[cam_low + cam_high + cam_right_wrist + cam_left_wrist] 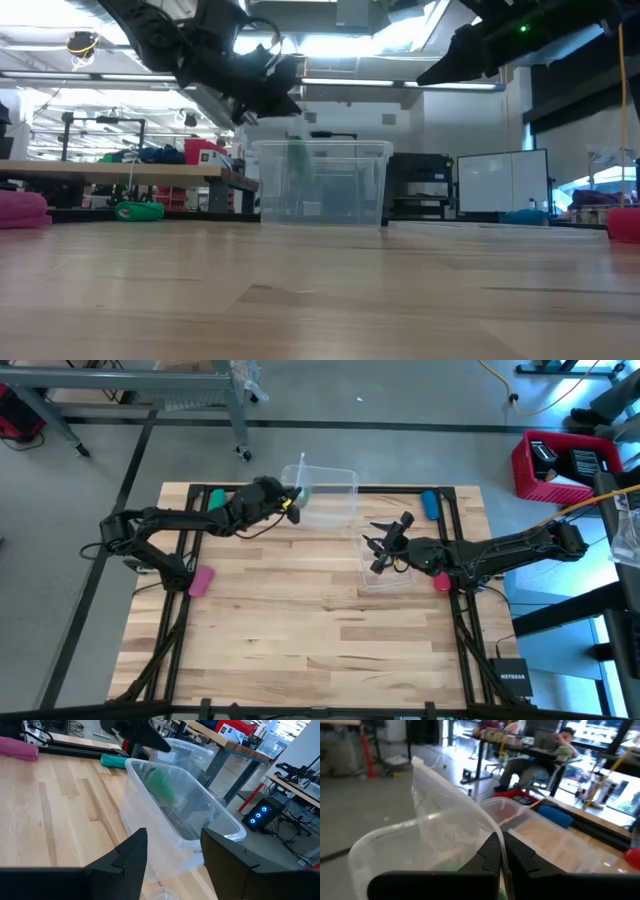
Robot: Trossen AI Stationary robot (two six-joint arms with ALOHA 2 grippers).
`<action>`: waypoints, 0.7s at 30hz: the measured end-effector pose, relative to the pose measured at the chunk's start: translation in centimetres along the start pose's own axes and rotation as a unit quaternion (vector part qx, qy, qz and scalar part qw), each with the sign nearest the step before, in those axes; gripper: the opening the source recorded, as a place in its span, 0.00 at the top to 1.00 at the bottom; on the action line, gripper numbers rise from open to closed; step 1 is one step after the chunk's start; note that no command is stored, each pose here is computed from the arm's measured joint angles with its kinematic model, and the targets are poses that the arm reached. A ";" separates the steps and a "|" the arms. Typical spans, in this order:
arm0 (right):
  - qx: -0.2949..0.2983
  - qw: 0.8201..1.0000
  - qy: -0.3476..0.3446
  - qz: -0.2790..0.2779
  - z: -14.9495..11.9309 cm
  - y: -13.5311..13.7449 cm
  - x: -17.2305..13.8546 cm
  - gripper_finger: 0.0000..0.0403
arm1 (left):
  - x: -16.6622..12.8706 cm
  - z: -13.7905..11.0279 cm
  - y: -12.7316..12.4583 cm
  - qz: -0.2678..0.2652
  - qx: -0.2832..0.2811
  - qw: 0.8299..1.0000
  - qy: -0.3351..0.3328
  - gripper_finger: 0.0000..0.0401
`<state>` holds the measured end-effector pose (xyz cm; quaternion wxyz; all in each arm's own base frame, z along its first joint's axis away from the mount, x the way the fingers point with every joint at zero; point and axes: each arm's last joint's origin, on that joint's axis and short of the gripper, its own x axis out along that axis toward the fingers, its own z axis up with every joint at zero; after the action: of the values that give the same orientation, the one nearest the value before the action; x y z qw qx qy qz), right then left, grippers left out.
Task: Roll bandage
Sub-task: Put the packed rolled green bandage into the transparent bin
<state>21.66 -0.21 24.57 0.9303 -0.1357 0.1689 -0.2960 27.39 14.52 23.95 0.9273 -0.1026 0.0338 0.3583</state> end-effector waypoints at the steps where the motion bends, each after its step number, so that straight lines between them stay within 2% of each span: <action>1: 0.000 1.000 0.000 0.000 0.0 0.0 0.0 0.54 | 0.0 -0.2 0.2 0.005 -0.010 1.000 0.003 0.99; 4: -0.002 1.000 0.003 0.000 -0.1 0.0 0.0 0.54 | -0.1 -0.7 0.8 0.017 -0.025 0.999 0.011 0.99; 8: -0.009 1.000 0.011 0.002 -0.6 0.1 0.0 0.54 | -0.1 -1.3 1.1 0.058 -0.014 0.998 0.034 0.99; 21: 0.008 1.000 0.004 0.010 -0.8 0.2 0.0 0.54 | -0.2 -2.2 1.4 0.073 -0.002 0.994 0.077 0.99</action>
<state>21.49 -0.18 23.81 0.9335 -0.1254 0.1721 -0.2884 26.26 14.93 21.60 0.8930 -0.1287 0.1123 0.4163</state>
